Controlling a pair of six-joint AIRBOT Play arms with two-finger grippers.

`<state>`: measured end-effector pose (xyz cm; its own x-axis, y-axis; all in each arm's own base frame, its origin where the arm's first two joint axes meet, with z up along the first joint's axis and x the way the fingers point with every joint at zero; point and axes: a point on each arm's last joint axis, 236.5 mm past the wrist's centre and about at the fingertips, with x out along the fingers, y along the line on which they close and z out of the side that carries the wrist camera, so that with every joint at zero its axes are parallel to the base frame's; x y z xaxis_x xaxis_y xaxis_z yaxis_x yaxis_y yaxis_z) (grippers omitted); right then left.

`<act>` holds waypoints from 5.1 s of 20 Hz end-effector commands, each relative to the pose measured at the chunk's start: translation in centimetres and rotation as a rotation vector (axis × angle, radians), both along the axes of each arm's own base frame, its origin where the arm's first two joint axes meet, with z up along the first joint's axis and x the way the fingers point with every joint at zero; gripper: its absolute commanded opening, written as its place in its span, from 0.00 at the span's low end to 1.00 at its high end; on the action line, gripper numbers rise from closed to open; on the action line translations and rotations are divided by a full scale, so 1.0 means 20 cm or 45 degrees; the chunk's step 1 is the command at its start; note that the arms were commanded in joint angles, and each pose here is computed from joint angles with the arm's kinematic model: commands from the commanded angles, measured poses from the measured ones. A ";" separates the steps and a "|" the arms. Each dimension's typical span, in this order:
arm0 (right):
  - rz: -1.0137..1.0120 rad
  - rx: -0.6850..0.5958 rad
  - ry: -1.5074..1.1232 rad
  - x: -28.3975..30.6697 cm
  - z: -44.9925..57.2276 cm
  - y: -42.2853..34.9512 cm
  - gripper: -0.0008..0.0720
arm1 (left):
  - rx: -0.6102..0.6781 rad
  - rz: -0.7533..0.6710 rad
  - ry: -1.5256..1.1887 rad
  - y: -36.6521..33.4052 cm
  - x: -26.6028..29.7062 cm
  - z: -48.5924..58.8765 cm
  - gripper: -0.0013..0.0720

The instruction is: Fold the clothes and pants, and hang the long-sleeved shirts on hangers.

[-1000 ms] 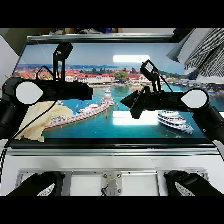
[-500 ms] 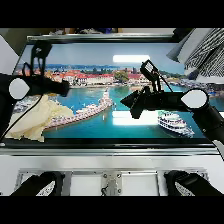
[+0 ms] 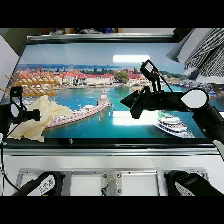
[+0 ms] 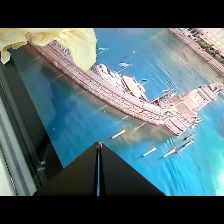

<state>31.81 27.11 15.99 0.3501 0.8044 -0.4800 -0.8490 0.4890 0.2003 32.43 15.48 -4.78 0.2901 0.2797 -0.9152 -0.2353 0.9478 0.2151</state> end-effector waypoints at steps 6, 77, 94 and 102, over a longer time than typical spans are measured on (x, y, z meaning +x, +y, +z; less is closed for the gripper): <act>0.001 0.000 0.001 0.00 0.00 0.00 0.02 | -0.085 0.150 0.200 0.11 -0.06 -0.29 0.35; -1.105 -0.120 1.146 0.20 -1.39 -0.93 0.77 | -1.013 -0.458 0.166 -2.03 0.46 0.02 0.03; -0.874 0.135 -0.351 0.15 1.08 -0.94 0.02 | -0.982 -0.925 -0.885 -1.81 0.19 2.12 0.03; -0.880 0.201 -0.031 -0.11 0.96 -0.86 0.02 | -0.853 -0.938 -0.838 -1.81 -0.08 1.99 0.03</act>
<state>30.67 9.14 38.45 0.8758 0.4207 -0.2366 -0.3764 0.9022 0.2108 31.05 -21.64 39.52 0.6432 -0.6986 -0.3134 0.6076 0.7148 -0.3463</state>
